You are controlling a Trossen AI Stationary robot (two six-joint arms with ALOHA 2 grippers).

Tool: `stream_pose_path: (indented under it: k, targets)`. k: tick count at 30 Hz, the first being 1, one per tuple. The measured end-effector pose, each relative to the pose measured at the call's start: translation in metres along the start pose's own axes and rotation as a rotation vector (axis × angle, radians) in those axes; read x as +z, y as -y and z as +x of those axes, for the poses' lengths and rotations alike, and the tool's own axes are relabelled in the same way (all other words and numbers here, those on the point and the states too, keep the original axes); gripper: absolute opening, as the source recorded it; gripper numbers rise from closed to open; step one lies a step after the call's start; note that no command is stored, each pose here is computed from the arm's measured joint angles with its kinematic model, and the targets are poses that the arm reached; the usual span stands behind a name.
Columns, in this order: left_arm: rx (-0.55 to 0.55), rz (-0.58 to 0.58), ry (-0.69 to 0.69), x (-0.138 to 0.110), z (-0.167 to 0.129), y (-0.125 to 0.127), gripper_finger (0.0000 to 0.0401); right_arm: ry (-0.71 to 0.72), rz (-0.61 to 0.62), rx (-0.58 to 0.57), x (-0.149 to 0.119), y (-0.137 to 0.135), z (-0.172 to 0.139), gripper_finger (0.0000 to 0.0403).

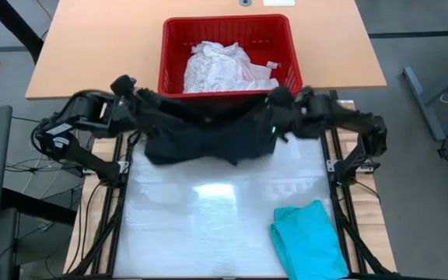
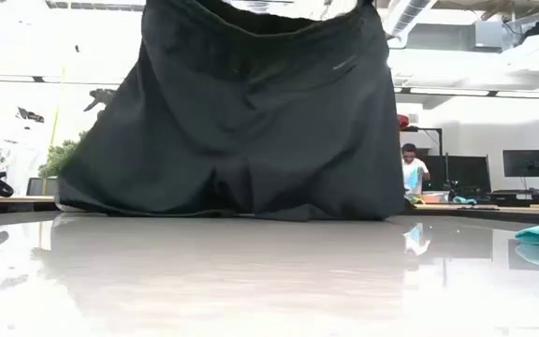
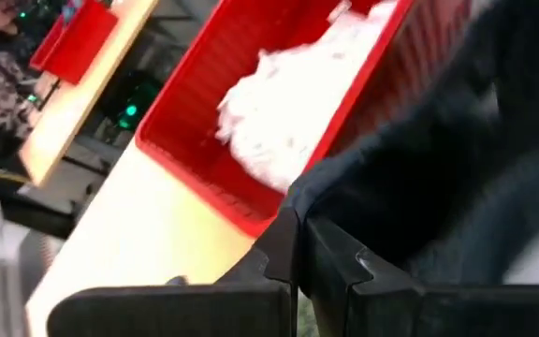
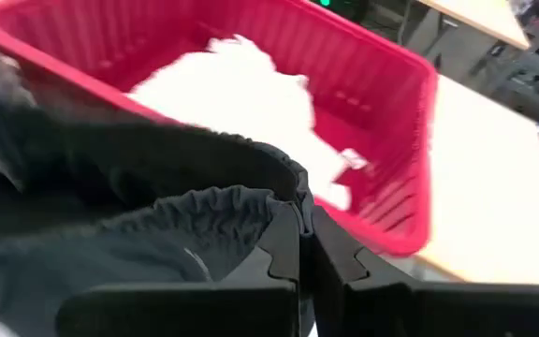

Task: Fold Laundry from Bin
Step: Fold the black shorts

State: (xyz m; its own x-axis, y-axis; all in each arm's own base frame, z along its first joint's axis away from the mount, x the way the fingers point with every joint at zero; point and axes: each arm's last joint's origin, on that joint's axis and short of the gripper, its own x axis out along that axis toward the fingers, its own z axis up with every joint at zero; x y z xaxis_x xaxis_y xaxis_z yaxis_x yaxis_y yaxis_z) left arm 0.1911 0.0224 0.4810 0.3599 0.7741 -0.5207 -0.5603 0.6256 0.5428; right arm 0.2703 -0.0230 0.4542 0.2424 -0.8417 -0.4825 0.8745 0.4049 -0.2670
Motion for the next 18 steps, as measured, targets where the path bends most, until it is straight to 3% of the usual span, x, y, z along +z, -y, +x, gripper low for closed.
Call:
stream_pose_path:
  k: [8, 16, 18]
  targets:
    - [0.091, 0.079, 0.036, 0.02, 0.024, -0.02, 0.0, 0.067, -0.048, -0.089, 0.013, 0.055, -0.007, 0.0027]
    - [0.142, 0.088, 0.121, 0.024, -0.007, -0.048, 0.0, 0.154, -0.001, -0.013, 0.008, 0.088, -0.042, 0.0027]
    - [0.11, 0.083, 0.128, 0.019, -0.017, -0.053, 0.0, 0.169, -0.014, 0.03, 0.005, 0.092, -0.051, 0.0027]
